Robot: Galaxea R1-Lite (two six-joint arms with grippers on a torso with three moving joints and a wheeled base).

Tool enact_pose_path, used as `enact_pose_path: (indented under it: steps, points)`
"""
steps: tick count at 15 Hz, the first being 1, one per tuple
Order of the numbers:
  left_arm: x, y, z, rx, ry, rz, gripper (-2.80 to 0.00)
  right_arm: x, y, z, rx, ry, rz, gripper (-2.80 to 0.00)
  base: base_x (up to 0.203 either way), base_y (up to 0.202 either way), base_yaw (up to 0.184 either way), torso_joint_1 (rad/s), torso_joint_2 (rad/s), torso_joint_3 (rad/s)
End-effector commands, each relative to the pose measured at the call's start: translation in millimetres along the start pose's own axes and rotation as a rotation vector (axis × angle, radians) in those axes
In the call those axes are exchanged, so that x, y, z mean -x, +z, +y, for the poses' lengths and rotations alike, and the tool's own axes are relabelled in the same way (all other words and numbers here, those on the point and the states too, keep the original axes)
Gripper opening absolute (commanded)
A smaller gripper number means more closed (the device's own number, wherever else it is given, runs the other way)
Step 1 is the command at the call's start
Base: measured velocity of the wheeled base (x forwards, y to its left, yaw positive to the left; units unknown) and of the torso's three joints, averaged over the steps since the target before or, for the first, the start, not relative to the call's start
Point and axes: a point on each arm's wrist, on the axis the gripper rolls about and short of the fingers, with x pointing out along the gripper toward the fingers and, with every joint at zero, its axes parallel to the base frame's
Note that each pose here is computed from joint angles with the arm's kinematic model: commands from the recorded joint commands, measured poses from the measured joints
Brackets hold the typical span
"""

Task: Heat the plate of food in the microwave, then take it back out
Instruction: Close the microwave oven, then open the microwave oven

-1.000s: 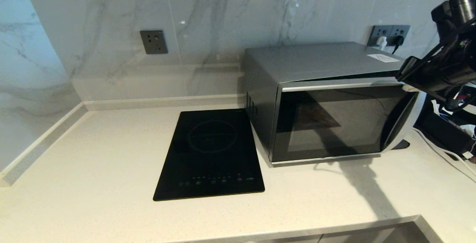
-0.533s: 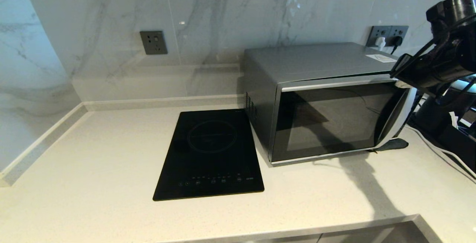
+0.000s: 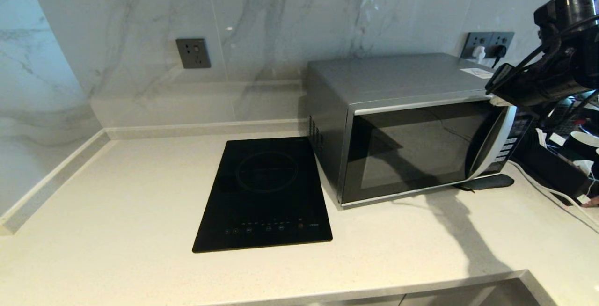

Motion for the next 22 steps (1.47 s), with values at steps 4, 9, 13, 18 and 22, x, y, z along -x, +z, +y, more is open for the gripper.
enact_pose_path:
  steps: [4, 9, 13, 18, 22]
  points:
    - [-0.1, 0.1, 0.0, 0.0, 0.001, 0.0, -2.8, 5.6, -1.5, -1.9, -0.002, 0.008, 0.016, -2.8, 0.0, 0.0, 0.0, 0.0, 0.0, 0.0]
    - [-0.1, 0.1, 0.0, 0.0, 0.001, 0.0, -2.8, 52.4, 2.0, -23.7, -0.016, -0.005, -0.009, -2.8, 0.0, 0.0, 0.0, 0.0, 0.0, 0.0]
    - [-0.1, 0.1, 0.0, 0.001, 0.001, 0.0, -2.8, 104.9, -8.4, -70.8, -0.005, -0.098, -0.036, -2.8, 0.0, 0.0, 0.0, 0.0, 0.0, 0.0]
    - [-0.1, 0.1, 0.0, 0.002, 0.001, 0.0, -2.8, 156.6, -51.5, -131.5, -0.043, -0.35, 0.009, -2.8, 0.0, 0.0, 0.0, 0.0, 0.0, 0.0]
    - [-0.1, 0.1, 0.0, 0.001, 0.001, 0.0, -2.8, 193.9, -96.2, -157.8, -0.062, -0.336, 0.084, -2.8, 0.0, 0.0, 0.0, 0.0, 0.0, 0.0]
